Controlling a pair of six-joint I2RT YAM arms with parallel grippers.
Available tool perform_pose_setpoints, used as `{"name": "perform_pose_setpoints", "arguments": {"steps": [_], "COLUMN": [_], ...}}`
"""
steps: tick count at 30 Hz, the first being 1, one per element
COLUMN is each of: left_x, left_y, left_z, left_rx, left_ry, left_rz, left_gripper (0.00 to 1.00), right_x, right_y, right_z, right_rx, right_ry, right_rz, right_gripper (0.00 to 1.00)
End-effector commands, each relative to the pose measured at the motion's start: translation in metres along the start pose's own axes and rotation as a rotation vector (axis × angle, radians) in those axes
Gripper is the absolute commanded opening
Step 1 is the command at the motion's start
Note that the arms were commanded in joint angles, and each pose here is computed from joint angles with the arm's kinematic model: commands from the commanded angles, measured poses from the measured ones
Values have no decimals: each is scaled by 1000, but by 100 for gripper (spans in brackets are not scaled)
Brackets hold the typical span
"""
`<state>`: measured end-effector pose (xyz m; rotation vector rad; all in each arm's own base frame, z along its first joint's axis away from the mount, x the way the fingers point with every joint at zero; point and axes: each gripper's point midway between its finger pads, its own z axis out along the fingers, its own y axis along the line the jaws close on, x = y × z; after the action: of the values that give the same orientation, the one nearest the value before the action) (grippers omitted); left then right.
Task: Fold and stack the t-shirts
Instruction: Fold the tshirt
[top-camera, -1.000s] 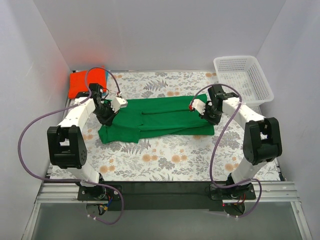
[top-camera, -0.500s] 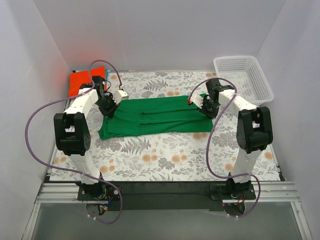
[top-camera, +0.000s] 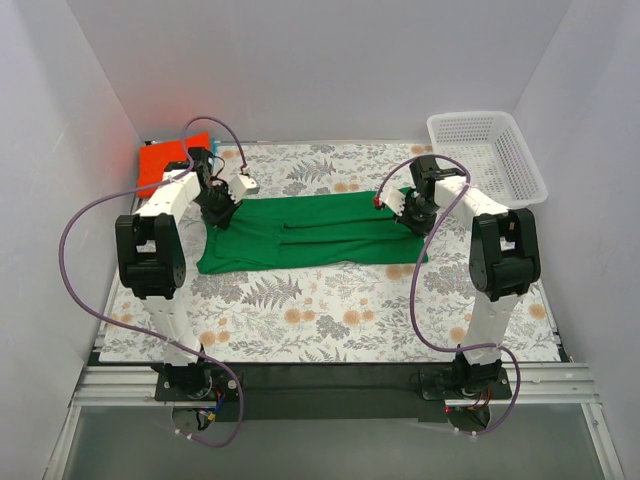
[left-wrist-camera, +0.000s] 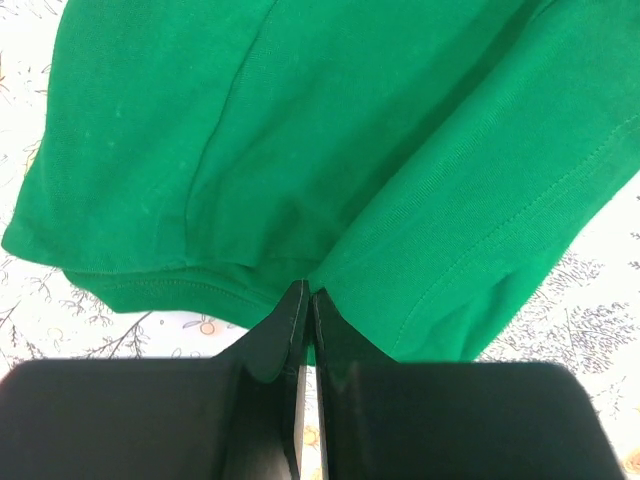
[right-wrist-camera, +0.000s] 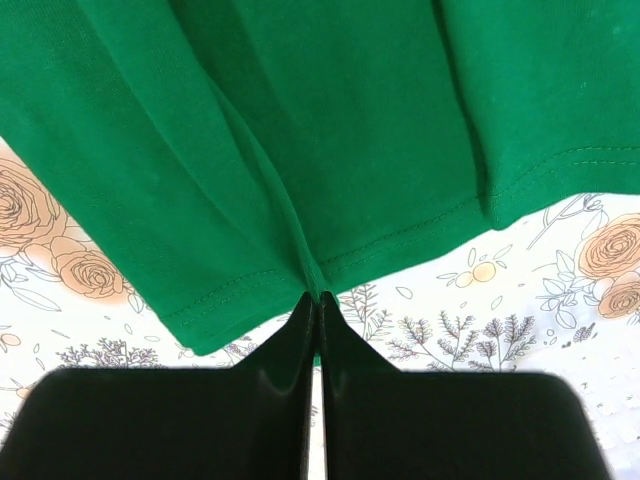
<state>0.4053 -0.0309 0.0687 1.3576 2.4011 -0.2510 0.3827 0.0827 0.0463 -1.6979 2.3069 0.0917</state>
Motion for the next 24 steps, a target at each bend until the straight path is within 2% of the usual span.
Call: {"name": "perform_pose_setpoints", "arguments": {"steps": [1,3,4,5,7,8,10,15,19,24], "left_x": [-13,-15,-17,-20,-26,-17,-11,20,59,75], "left_y": [16,20,19,20,18,25,30,17,-6,-27], "left_z": [-10,-8,-8,-11,-19,-28,-47,-75,-73,-63], "left_rx": [-49,-63,-57,-56,-51,-59,-67,-5,34,73], "left_ry": [-34,-42,-50,-65,-95,-109,-159,-229,-258,-275], "left_rz": [37,24,12,-1,-38,-88,-163,-372,-540,-646], "left_gripper": [0,6,10,23,31,35,43,48,52,56], "right_x": [-4,-7,-8,-7,-12,-10,-12,0,8,16], "right_y": [-12,-16,-19,-22,-26,-27,-18,14,45,46], "right_z": [-8,-9,-10,-13,-23,-30,-41,-54,-47,-36], "right_rx": [16,25,32,37,43,43,4,-85,-167,-210], "right_ry": [-11,-14,-21,-28,-61,-77,-110,-159,-152,-154], "right_rz": [-30,-12,5,52,94,130,198,402,554,713], "right_gripper": [4,16,27,33,46,49,51,51,51,52]}}
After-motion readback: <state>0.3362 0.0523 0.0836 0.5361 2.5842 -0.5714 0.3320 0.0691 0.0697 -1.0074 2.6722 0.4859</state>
